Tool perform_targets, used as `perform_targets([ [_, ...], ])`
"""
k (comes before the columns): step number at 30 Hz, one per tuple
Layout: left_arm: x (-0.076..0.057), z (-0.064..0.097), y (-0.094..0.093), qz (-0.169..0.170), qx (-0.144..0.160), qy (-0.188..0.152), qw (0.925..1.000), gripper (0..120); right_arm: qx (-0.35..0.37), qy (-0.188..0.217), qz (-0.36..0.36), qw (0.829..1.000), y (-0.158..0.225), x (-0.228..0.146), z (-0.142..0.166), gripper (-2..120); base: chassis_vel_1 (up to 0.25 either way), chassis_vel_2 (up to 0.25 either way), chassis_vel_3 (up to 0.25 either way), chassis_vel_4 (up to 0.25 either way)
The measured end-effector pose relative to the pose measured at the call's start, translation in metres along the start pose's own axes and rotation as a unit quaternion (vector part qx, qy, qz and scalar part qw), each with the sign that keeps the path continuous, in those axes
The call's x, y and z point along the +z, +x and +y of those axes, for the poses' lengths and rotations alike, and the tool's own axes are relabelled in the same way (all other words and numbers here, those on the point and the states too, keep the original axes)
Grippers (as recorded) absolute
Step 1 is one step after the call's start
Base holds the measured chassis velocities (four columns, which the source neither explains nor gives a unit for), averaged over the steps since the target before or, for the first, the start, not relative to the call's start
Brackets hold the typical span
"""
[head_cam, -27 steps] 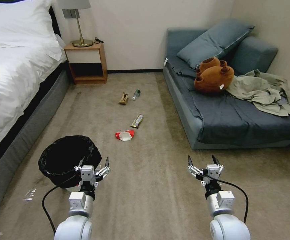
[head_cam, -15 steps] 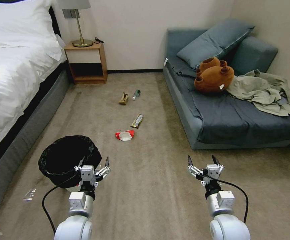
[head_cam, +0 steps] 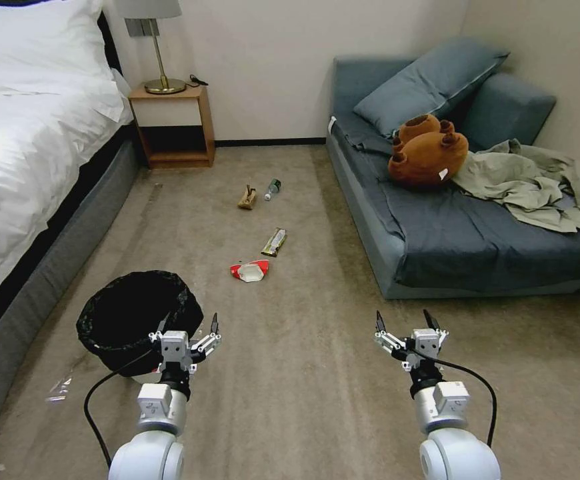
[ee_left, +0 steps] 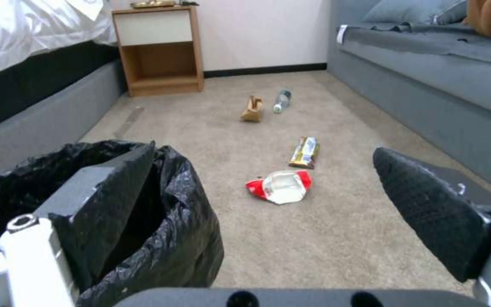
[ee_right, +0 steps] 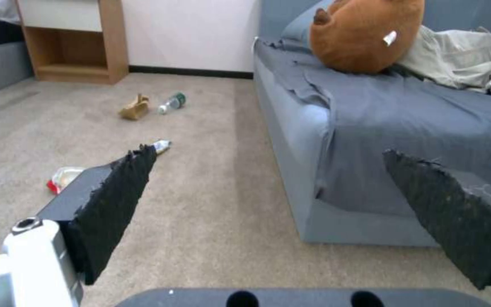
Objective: Pick up the trash bin, then pick up the garbage on the floor and place it into the trash bin.
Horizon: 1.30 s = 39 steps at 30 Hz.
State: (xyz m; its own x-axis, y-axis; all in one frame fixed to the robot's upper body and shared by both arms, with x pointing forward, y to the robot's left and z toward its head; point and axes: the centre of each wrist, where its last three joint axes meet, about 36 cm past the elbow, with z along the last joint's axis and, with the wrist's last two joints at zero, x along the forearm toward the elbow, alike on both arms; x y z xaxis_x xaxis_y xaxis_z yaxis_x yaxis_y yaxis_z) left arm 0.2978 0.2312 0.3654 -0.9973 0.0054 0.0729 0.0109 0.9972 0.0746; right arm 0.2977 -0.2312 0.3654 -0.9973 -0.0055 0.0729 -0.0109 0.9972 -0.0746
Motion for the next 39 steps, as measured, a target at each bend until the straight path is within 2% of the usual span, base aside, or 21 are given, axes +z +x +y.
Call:
perform_targets([
  [39, 0.0, 0.0, 0.0, 0.0, 0.0, 0.0, 1.0, 100, 0.0, 0.0, 0.0, 1.0, 0.0, 0.0, 0.0, 100, 0.0, 0.0, 0.0, 0.0],
])
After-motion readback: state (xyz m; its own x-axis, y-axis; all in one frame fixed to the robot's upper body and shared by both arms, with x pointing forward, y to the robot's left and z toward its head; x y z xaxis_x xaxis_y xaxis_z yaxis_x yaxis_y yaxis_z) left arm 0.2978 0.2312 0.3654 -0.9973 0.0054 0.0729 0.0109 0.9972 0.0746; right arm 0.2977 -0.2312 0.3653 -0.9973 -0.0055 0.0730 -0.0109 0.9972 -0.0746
